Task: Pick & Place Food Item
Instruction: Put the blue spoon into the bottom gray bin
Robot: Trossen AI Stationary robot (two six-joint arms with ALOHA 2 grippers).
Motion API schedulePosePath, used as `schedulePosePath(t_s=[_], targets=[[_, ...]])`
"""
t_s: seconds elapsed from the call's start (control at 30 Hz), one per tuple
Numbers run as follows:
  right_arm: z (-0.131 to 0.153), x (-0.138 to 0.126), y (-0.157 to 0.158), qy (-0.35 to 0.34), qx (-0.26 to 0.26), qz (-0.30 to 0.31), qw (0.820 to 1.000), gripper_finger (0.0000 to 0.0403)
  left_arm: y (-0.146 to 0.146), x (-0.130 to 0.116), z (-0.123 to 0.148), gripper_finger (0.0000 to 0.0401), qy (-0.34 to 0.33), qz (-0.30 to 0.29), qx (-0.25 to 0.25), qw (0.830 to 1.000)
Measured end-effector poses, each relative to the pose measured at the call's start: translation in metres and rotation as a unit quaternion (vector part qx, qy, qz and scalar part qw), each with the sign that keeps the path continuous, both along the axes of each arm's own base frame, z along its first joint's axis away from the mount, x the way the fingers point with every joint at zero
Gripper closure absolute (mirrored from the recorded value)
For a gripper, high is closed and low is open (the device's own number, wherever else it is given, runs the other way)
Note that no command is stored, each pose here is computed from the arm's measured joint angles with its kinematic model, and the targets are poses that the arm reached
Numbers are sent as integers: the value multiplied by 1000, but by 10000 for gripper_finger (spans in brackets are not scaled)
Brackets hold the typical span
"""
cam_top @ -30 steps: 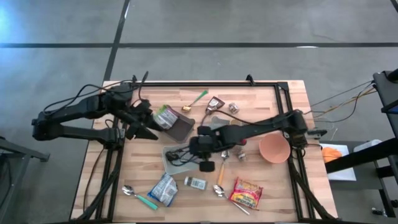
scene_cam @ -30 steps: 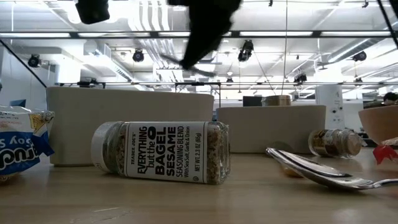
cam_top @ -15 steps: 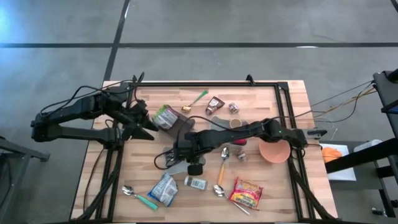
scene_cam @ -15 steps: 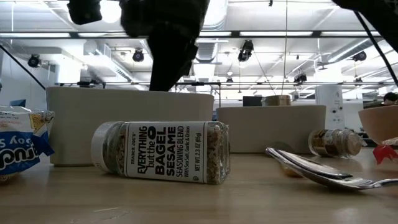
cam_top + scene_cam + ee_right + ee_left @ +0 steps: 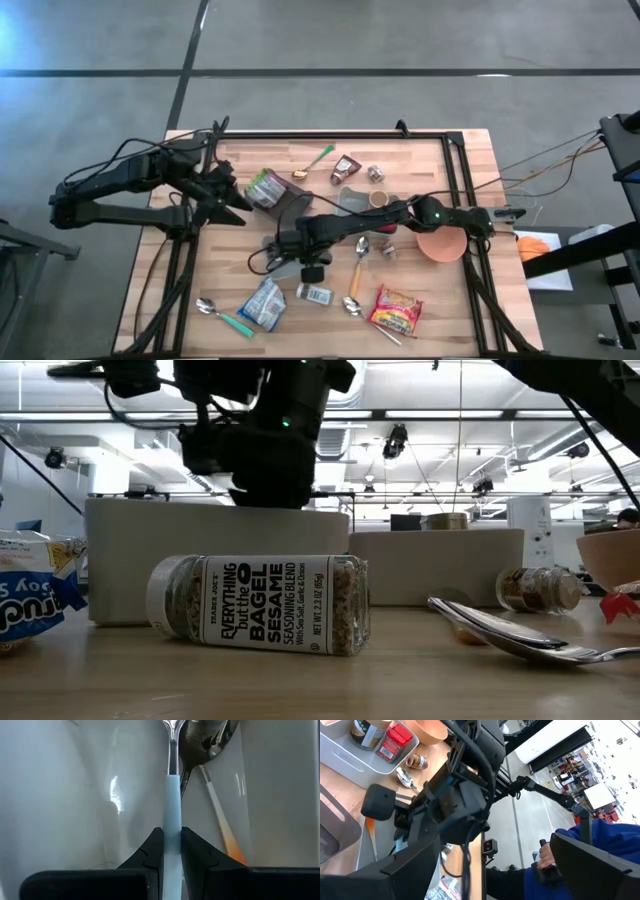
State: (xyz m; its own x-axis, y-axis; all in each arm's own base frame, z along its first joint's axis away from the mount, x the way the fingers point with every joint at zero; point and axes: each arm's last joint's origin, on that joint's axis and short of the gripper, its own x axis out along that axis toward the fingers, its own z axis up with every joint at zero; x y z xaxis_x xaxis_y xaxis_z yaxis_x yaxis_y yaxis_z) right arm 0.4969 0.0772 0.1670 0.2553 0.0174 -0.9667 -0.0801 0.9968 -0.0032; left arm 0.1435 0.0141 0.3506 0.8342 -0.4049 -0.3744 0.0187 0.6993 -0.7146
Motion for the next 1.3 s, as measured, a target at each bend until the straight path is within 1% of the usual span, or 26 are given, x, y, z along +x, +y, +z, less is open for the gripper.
schedulePosePath(t_s=[0.7, 0.77, 0.9, 1.03, 1.17, 1.3], targets=[[-5, 0, -7, 8, -2, -5, 1000, 367, 0, -2, -1, 21, 6, -2, 3, 1000], [-5, 0, -7, 8, -2, -6, 1000, 346, 0, -2, -1, 21, 6, -2, 3, 1000], [-13, -2, -8, 27, -6, -5, 1000, 284, 0, -2, -1, 21, 6, -2, 3, 1000], [-13, -2, -10, 23, -12, -15, 1000, 235, 0, -2, -2, 21, 8, -2, 2, 1000], [-13, -2, -10, 20, -14, -29, 999, 201, 0, -2, -2, 21, 10, -2, 2, 1000], [-11, -2, -10, 18, -14, -31, 999, 182, 0, -2, -2, 21, 11, -2, 1, 1000]])
